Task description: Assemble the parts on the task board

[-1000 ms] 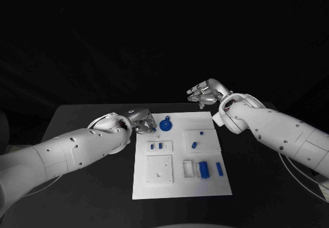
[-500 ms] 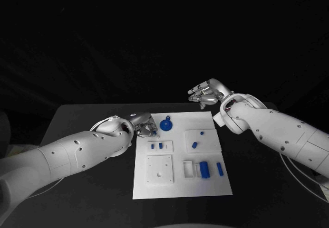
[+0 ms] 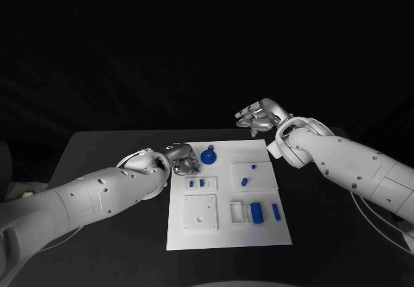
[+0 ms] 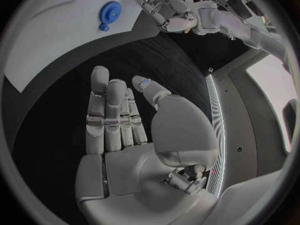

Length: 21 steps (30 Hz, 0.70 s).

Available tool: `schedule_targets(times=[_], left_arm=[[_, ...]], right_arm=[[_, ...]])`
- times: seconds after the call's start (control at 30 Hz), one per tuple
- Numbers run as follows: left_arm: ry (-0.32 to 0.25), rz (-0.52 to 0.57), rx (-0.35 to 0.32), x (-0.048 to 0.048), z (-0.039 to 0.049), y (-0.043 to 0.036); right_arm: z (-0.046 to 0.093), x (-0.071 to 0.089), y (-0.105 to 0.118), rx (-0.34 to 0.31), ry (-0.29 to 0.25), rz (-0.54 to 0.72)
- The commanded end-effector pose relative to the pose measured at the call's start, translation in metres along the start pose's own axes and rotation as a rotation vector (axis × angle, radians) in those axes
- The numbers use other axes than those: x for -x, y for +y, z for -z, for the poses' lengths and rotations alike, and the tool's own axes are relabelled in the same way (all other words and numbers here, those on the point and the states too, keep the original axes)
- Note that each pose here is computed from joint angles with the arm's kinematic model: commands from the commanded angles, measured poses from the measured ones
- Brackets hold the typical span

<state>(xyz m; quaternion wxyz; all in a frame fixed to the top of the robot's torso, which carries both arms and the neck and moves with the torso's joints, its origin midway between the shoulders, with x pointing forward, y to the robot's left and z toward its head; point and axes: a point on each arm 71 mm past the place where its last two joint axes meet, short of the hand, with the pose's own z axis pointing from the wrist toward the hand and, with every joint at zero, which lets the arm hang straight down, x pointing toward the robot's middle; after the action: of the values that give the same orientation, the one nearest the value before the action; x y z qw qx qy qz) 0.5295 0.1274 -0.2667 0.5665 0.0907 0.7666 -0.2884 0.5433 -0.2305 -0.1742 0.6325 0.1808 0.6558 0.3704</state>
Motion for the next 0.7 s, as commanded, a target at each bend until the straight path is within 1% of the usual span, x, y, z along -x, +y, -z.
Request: schedule_targets(times=[0.03,0.4,0.7], left_arm=[[0.013,-0.003,-0.017,-0.0022,-0.0010,-0.0033],[0.020,-0.012,-0.020,-0.0049,-0.0027,-0.0049],[0.041,-0.026,-0.015,-0.0082,-0.0043,-0.0050]], right_arm=[[-0.0001,-0.0012,0.0018,0.012,0.009,0.000],[-0.0002,-0.0015,0.0020,0.013,0.009,0.000],[-0.0003,-0.0016,0.0020,0.013,0.010,0.000]])
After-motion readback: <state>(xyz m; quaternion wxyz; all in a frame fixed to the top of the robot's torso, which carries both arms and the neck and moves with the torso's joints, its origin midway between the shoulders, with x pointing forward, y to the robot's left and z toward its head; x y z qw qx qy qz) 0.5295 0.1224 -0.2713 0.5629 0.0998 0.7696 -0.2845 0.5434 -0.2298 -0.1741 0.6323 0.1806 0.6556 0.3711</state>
